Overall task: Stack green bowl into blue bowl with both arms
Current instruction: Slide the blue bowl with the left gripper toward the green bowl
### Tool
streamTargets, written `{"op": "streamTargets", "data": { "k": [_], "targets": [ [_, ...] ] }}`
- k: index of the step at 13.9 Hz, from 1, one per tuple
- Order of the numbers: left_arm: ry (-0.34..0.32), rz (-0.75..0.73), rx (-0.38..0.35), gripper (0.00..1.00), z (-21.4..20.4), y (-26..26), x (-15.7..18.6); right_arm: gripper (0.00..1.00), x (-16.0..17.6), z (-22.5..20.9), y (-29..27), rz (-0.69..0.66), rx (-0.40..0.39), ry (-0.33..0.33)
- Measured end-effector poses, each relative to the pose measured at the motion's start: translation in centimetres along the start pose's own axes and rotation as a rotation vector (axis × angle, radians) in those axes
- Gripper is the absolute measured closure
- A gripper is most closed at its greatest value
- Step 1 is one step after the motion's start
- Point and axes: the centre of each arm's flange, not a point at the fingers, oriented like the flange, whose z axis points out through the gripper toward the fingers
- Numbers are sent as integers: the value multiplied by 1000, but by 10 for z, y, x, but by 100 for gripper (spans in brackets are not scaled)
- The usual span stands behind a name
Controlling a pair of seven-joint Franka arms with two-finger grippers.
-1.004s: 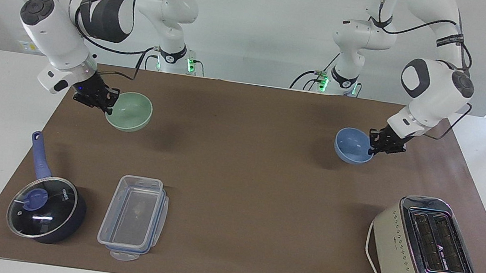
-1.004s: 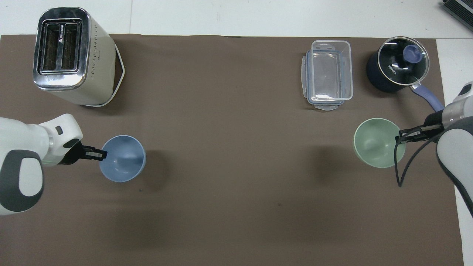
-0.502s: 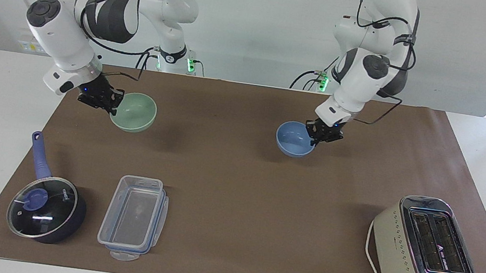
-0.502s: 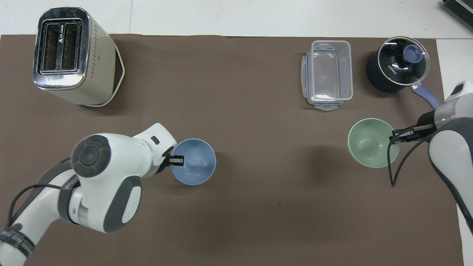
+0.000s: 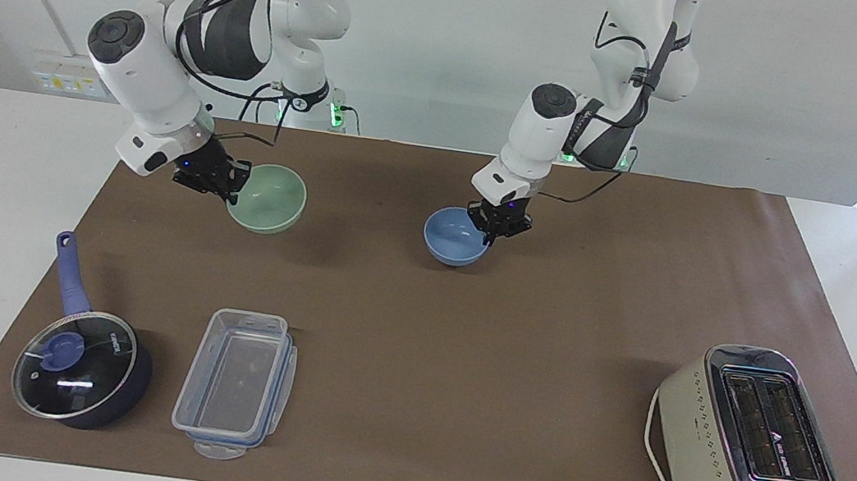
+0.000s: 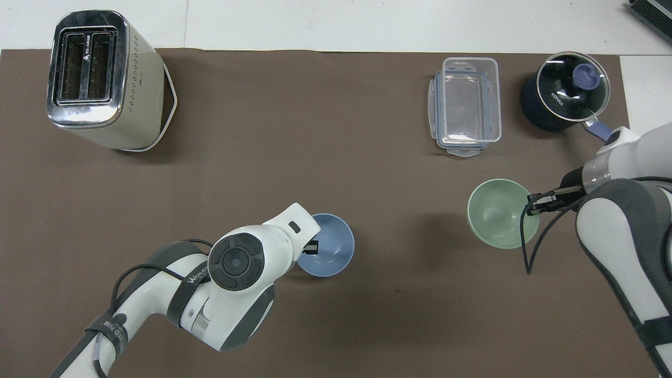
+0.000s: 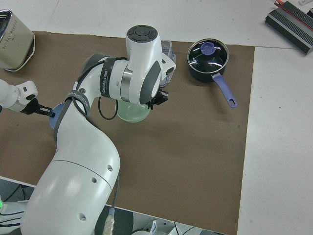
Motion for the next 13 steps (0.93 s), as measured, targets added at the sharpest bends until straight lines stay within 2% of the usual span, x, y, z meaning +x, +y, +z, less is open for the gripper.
{"op": "streamTargets", "data": {
  "k": [7,8,11,13],
  "targets": [
    [7,13,-8,96,16,20,-10,95,-4,7,-47,12,14,-14],
    [7,11,-8,92,16,19,-9,95,-5,7,-49,16,15,-14],
    [11,7,-9,60,15,18,-7,95,-5,9,-55,27,15,-17],
    [16,4,-12,34,11,18,-3,95,-5,10,-63,43,25,-18]
  ]
}}
